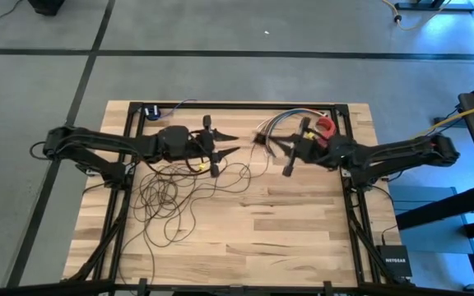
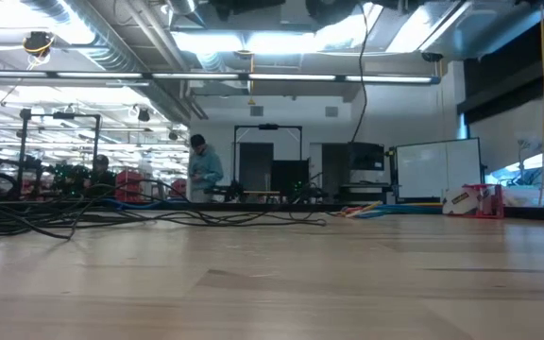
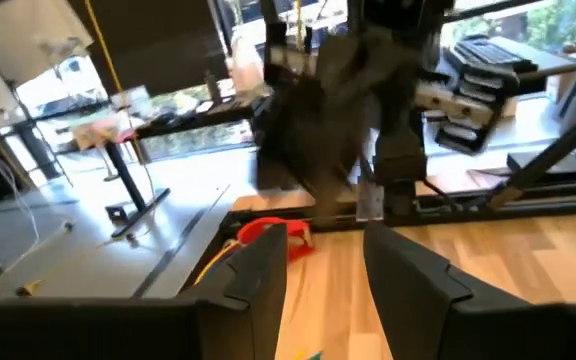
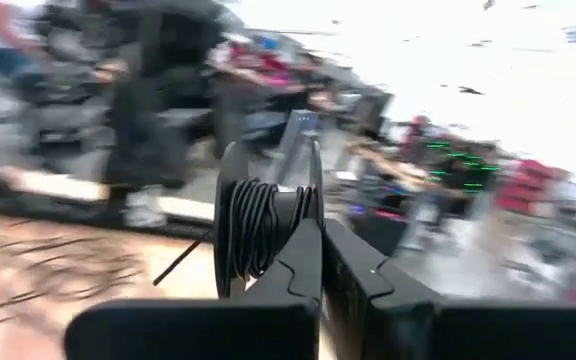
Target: Coiling cords
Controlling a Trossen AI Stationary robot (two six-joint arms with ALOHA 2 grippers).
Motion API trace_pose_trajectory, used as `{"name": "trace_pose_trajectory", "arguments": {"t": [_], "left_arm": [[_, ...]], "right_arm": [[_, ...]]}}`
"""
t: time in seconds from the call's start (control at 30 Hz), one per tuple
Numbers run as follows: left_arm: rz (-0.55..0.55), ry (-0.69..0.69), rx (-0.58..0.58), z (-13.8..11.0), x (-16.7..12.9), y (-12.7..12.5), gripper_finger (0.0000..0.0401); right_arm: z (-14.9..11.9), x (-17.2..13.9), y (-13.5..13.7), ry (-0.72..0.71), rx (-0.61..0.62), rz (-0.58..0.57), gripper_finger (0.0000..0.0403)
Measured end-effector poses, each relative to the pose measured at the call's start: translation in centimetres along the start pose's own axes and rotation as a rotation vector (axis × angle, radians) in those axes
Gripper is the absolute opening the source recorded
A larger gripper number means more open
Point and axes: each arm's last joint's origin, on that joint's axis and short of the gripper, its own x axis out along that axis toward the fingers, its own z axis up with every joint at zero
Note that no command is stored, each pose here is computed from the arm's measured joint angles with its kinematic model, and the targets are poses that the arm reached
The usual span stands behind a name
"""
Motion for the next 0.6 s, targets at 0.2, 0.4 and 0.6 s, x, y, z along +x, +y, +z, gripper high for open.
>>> {"name": "trace_pose_trajectory", "arguments": {"t": [0.2, 0.4, 0.6], "left_arm": [[-0.017, 0.083, -0.084, -4.1, 3.1, -1.8, 0.0126], [0.063, -0.003, -0.149, -7.8, 7.4, -3.5, 0.0126], [0.173, 0.032, -0.124, -9.1, 10.9, -5.2, 0.0126]], "right_arm": [[0.7, -0.7, -1.0, 0.005, -0.057, -0.125, 0.0003], [0.7, -0.8, -1.2, 0.011, -0.071, -0.157, 0.0005], [0.7, -0.7, -1.1, 0.02, -0.079, -0.156, 0.0004]]}}
